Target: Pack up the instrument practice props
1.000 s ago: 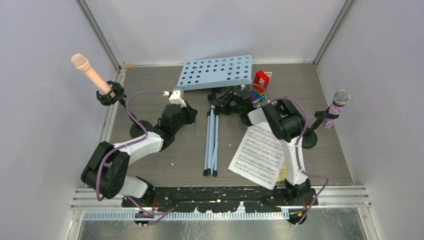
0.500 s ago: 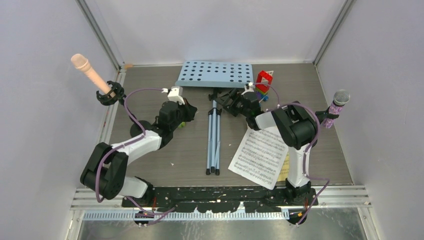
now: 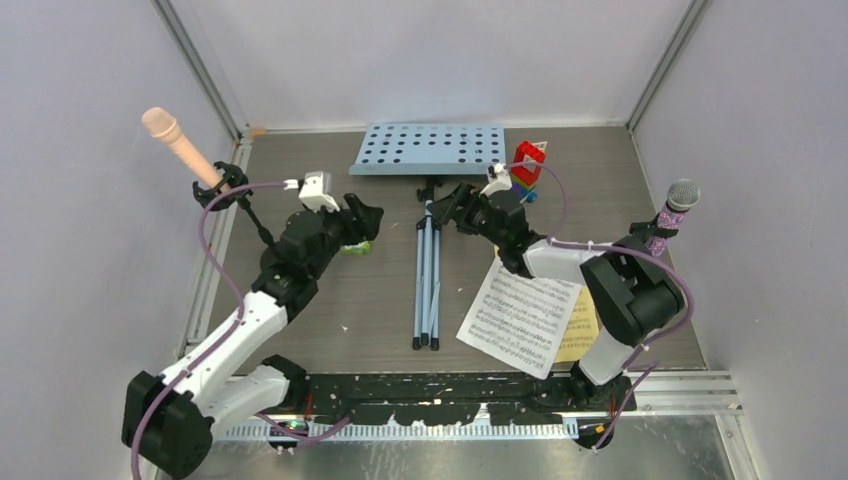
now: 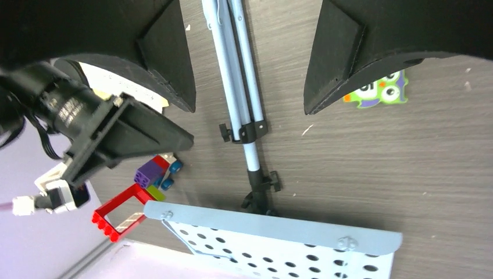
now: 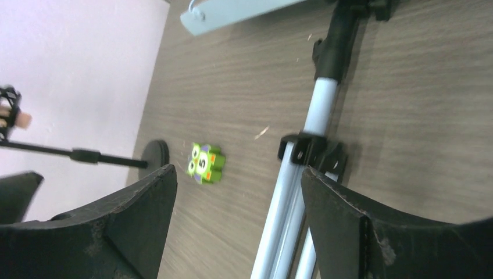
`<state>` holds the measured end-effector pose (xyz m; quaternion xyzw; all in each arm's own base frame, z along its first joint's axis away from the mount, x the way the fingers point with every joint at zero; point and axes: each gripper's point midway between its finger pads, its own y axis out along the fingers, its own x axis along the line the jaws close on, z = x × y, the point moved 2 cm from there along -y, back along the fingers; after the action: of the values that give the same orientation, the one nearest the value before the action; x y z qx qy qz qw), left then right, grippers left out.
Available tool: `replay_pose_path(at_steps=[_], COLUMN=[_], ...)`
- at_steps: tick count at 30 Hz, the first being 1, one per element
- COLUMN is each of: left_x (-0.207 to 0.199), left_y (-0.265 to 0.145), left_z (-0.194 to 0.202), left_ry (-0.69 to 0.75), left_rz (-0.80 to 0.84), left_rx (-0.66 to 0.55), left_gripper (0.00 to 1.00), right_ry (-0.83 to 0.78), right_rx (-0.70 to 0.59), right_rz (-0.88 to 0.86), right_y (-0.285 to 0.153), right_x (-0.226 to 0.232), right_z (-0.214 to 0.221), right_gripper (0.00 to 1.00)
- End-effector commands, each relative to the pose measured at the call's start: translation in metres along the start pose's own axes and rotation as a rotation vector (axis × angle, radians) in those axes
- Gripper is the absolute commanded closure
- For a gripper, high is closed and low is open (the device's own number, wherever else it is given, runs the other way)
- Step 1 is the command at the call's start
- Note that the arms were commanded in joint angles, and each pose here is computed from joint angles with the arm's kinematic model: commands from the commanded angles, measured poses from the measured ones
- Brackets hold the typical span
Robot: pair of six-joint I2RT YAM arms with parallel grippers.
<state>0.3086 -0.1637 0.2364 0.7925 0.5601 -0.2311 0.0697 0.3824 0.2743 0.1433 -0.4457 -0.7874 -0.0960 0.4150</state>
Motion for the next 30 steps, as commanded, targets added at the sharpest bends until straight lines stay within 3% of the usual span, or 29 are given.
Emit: replay_pose_path(at_steps=[1,7,10,21,30], left_x=[0.012,0.018,0.024,0.035,0.035], left_y=[-0.023,-0.052,-0.063,-0.082,-0.088], left_z=[-0.010,-0.006,-0.001,0.009,0.014], left_ry=[0.001,0.028,0.023,0.006,-0.011], left_rz=[-0.133,-0.213,-0.242,-0.282,-0.281], left_rx=[0.073,0.229,0.246,0.254,0.269], left_gripper=[0.28,0.15,0.01,0.00,0.00], right_ry=[-0.147,-0.180,-0.167,-0.119,-0.190], right_rx=[0.011,0.069,0.100,0.270,0.296], right_rz=[0.112,0.308,0.336,0.290,0.119], right_y=[-0.023,-0.049,-0.052,-0.016,0.002], right_x=[0.007,-0.003,-0.006,0.010,0.061], right_z=[0.018,0.054,0.071,0.120,0.106], right_gripper=[0.18,0.18,0.18,0.17,0.16])
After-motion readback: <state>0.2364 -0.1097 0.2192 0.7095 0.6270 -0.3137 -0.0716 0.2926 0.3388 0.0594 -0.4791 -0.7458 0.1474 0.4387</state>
